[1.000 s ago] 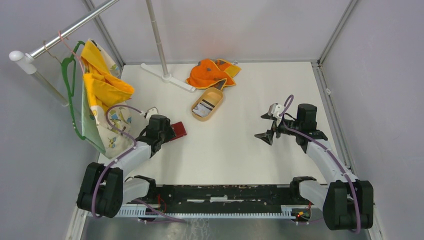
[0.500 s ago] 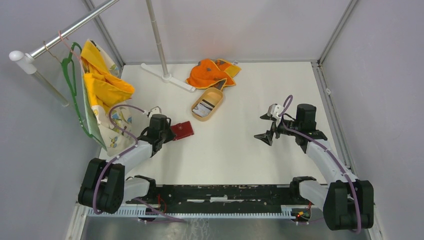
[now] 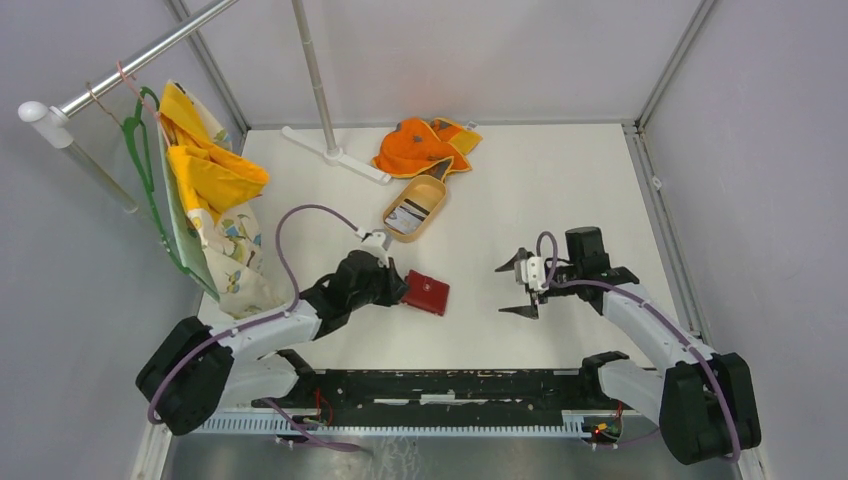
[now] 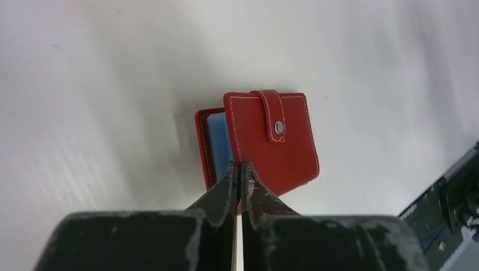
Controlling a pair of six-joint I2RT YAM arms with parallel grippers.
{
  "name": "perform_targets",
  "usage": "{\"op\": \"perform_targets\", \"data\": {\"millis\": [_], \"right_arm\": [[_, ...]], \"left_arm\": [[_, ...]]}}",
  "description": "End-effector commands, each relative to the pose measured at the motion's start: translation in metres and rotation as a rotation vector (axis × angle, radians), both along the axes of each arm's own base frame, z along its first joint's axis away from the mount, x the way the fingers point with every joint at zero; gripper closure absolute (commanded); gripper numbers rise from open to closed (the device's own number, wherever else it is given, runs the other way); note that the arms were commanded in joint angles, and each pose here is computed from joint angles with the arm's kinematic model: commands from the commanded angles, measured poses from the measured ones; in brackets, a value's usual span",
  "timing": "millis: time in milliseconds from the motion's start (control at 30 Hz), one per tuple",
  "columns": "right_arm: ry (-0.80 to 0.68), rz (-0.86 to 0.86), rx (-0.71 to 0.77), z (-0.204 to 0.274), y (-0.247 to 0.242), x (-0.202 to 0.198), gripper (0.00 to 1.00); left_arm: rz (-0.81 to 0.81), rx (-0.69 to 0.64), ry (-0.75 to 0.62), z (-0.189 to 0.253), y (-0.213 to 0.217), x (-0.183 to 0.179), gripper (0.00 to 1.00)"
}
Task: Put the credit cards into the card holder
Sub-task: Move the card holder to the center of the board, then open the card holder at the center of the board.
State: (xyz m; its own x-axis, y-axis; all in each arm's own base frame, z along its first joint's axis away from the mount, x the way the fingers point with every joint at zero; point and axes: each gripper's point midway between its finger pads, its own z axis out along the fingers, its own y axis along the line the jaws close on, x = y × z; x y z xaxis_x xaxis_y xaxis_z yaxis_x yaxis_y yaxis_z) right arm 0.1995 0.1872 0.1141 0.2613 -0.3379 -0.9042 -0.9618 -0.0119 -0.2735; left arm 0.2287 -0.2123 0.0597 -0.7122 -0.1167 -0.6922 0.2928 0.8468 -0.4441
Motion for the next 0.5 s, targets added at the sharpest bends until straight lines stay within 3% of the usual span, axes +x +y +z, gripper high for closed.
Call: {"op": "perform_targets", "data": {"millis": [0,167,467], "right_arm": [[-0.144,0.171,-0.001,-0.003,0.010,-0.022,0.17],[-0.192,0.190,-0.082,-0.017,0.017,-0.022,0.36],[-0.223,0.314,-0.276,-0.056,0.029,-0.037,0.46]], "left_arm": [[-0.193,-0.032,-0.082,0.014,-0.055,-0.013,0.98],[-0.251,0.004,-0.071,0.007,-0.105,-0.017,0.98],[-0.410,0.033,-0.108,0.002,-0.158,-0.029,0.98]]}}
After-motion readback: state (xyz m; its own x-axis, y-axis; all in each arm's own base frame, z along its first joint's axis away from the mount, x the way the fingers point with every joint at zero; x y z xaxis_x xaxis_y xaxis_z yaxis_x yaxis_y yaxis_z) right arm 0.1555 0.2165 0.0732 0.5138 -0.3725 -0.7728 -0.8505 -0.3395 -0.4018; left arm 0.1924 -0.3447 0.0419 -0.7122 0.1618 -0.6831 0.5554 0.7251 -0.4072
